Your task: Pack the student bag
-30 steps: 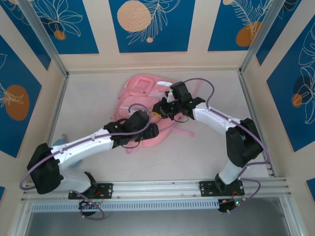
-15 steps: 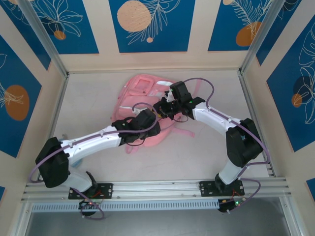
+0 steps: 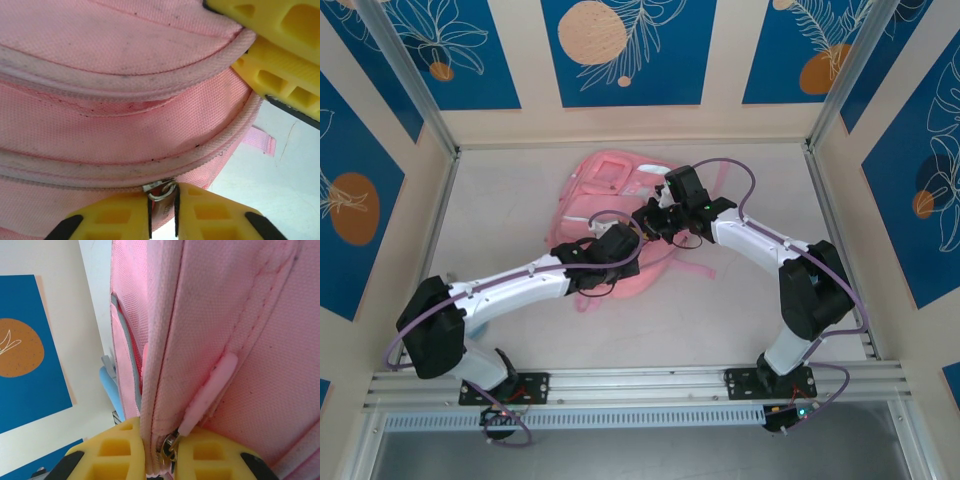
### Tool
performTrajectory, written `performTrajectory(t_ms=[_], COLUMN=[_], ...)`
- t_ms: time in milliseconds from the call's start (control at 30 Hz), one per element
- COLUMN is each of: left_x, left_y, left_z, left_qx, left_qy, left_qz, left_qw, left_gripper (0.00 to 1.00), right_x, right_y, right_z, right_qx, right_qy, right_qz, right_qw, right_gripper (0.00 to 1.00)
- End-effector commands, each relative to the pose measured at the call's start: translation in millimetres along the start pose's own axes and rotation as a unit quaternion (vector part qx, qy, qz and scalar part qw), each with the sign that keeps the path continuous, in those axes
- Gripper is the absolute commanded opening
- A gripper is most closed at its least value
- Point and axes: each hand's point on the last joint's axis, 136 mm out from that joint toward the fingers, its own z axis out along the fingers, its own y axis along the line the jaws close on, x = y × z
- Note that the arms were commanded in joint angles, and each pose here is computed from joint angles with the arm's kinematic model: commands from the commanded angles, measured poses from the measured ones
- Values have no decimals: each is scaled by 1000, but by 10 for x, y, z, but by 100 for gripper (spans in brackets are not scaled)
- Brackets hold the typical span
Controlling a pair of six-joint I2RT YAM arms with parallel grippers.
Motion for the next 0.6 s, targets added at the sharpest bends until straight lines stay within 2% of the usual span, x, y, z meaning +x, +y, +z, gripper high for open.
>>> performTrajectory(t_ms=[0,200,567], left_x=[-52,-56,-12], left_y=[-26,24,406], left_z=[-64,-84,-317], left_qx=[-3,-13,-54], left_qy=[-12,-13,-14], left_qz=[1,14,54], left_qw=[1000,1000,997], left_gripper=[13,0,0], right_x=[-26,-50,-171], right_y=[493,413,-60], right_z=[-181,-209,-465], right_qx=[-62,-46,43], right_qy=[-14,-23,-89], right_qz=[-60,-55,-38], right_qw=[996,997,994], right_gripper=[6,5,2])
